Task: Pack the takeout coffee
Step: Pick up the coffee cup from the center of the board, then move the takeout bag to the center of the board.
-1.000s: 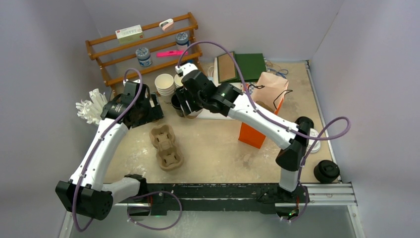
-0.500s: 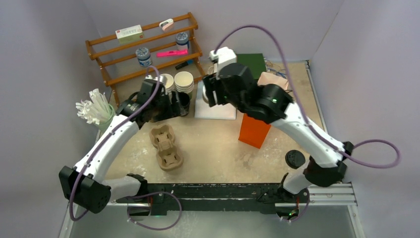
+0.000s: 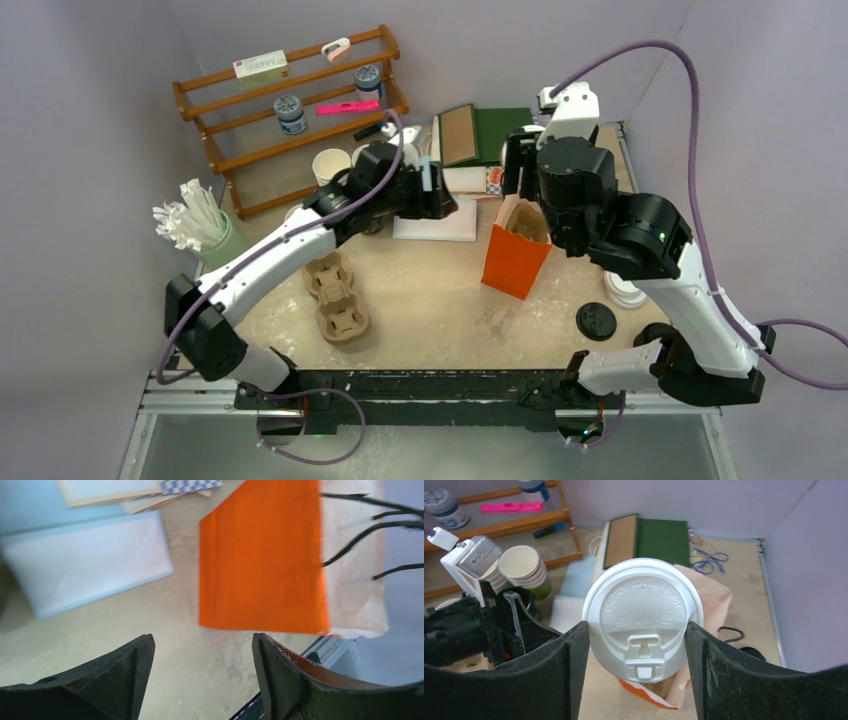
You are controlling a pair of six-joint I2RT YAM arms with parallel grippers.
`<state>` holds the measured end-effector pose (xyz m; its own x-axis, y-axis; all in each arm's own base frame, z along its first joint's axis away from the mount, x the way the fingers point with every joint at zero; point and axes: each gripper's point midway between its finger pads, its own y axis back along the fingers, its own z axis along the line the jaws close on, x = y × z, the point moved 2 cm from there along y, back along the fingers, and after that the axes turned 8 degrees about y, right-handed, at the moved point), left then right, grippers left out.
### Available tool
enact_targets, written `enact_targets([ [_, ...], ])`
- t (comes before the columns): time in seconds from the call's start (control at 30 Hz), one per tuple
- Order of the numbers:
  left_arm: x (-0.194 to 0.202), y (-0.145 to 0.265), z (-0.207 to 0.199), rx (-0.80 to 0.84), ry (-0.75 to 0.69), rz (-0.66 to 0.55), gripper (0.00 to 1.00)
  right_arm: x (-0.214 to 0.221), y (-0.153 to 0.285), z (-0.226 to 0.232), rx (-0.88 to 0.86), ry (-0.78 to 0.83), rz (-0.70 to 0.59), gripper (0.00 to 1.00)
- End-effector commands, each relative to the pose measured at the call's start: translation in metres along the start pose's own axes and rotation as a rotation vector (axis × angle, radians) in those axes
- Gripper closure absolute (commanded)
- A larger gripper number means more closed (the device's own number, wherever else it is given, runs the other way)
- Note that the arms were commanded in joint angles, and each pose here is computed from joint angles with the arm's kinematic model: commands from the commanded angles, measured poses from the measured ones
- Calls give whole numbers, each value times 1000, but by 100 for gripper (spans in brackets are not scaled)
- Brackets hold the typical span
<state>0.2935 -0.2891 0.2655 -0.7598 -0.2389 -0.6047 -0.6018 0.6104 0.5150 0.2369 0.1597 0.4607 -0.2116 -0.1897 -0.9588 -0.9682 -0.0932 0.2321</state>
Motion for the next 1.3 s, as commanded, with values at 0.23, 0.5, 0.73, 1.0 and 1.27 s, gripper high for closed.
enact_targets([
  [0.23, -29, -51, -122, 332, -160, -95, 26, -7, 29, -74, 272, -35, -48, 45],
  [0.5, -30, -75, -139, 341, -172, -89, 34, 3, 41, -80, 226, -61, -10, 46],
  [0.73, -38, -79, -130, 260, -164, -120, 60, 17, 44, -71, 153, -88, 49, 49],
  [1.0, -29, -75, -118, 222, -108, -99, 100, 38, 42, -36, -3, -133, 156, 51],
  [1.27, -20, -63, -125, 284, -46, -63, 100, 73, 36, -20, -13, -116, 267, 52],
])
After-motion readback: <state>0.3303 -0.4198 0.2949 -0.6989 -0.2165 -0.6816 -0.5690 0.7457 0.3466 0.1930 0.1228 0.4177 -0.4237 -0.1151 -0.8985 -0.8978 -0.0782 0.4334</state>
